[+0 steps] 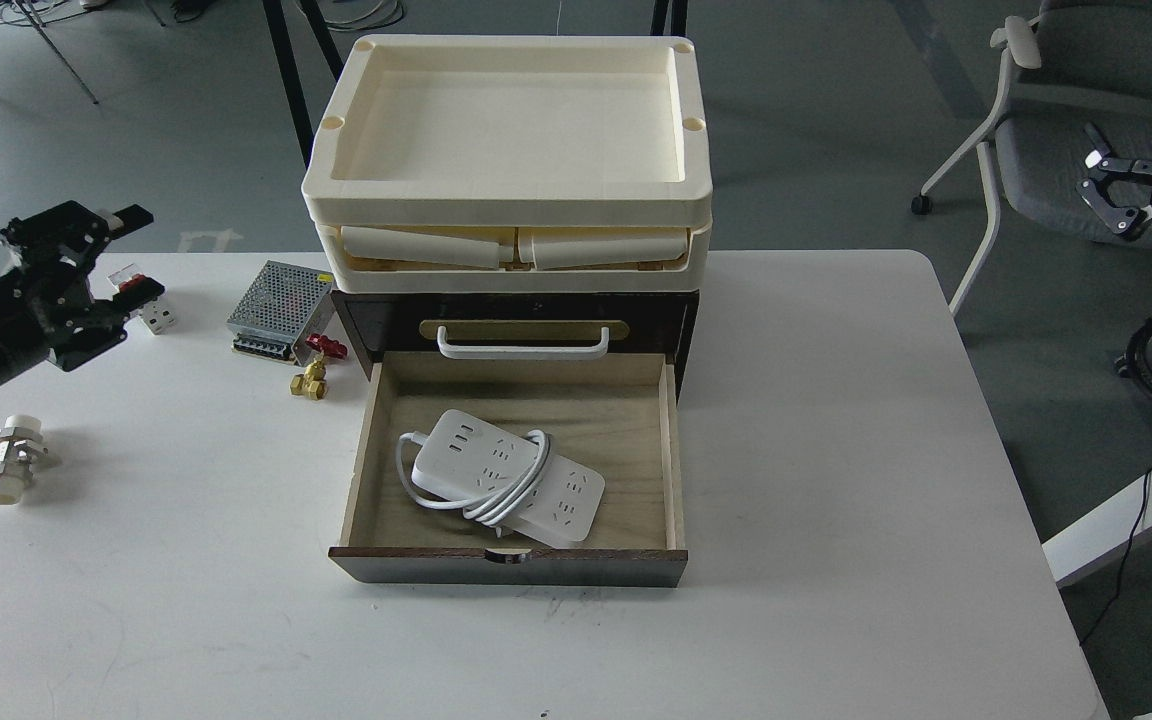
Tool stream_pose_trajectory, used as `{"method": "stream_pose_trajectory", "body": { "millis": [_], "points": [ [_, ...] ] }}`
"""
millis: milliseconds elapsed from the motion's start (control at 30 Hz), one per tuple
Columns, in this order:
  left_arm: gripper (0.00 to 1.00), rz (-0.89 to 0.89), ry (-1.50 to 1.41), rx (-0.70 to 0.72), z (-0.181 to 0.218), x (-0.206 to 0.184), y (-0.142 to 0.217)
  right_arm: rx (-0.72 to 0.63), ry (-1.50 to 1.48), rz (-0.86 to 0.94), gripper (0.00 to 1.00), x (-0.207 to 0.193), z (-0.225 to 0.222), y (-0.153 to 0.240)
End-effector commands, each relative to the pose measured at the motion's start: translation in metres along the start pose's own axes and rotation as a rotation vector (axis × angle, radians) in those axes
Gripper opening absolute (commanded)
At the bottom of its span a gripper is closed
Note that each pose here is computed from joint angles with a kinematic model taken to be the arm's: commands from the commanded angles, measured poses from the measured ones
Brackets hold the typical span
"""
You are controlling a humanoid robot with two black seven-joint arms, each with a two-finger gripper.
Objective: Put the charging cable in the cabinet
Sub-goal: 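Release the power strip and withdraw the left gripper from the drawer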
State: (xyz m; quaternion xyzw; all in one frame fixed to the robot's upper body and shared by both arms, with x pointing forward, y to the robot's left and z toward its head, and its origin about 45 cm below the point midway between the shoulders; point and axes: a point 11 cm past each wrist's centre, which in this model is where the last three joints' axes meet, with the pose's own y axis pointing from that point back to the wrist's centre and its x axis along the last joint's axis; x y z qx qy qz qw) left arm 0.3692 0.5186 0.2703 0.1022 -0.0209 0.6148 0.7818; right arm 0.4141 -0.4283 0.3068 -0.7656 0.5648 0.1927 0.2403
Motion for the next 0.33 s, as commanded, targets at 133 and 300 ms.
{"method": "stream_pose_trajectory", "body": {
  "millis": [133, 300],
  "points": [
    [0.93, 0.179, 0.085, -0.125, 0.011, 0.029, -0.018, 0.014, -0.030, -0.022, 1.00, -0.007, 0.008, -0.003],
    [0.94, 0.143, 0.105, -0.122, 0.004, 0.013, -0.030, 0.137, -0.038, -0.009, 1.00, -0.003, -0.011, -0.003]
  ]
}}
